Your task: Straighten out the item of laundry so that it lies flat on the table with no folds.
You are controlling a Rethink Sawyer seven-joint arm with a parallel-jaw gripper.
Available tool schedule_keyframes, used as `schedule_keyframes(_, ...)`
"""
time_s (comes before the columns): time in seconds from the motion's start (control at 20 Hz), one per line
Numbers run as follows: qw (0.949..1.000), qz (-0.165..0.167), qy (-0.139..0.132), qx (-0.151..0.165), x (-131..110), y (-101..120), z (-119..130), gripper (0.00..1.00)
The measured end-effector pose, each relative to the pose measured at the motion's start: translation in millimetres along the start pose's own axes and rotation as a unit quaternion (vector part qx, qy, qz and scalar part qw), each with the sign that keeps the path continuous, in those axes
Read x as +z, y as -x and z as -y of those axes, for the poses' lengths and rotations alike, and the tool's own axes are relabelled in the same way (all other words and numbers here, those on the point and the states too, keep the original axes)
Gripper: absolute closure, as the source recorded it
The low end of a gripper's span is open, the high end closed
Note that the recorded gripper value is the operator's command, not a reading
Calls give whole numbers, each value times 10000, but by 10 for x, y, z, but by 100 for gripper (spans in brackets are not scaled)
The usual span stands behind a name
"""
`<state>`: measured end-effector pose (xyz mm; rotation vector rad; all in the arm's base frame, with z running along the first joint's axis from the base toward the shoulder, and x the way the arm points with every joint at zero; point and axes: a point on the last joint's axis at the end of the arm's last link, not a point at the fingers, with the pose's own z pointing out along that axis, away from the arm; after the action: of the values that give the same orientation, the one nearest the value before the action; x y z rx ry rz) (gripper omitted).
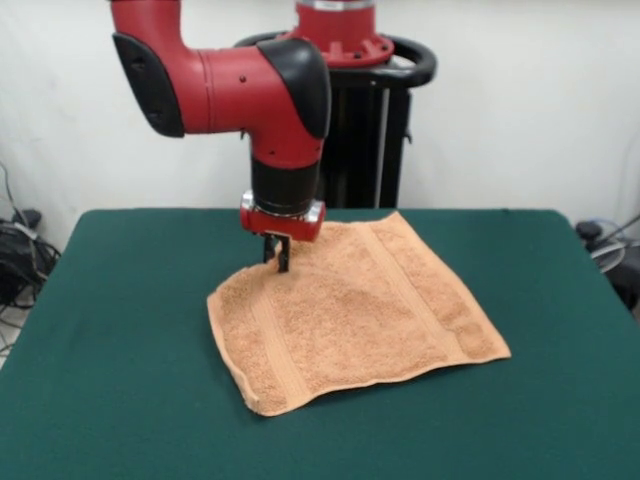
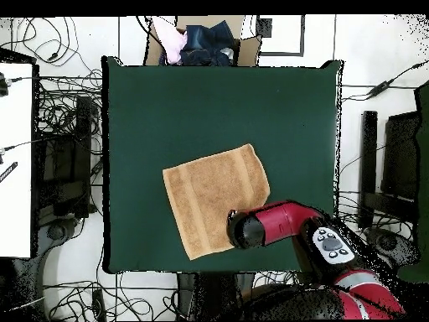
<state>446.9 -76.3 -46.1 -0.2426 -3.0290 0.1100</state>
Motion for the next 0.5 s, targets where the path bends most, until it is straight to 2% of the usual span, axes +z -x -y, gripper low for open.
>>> schedule_keyframes(0.5, 10000, -39, 17, 66, 7, -39, 60, 100)
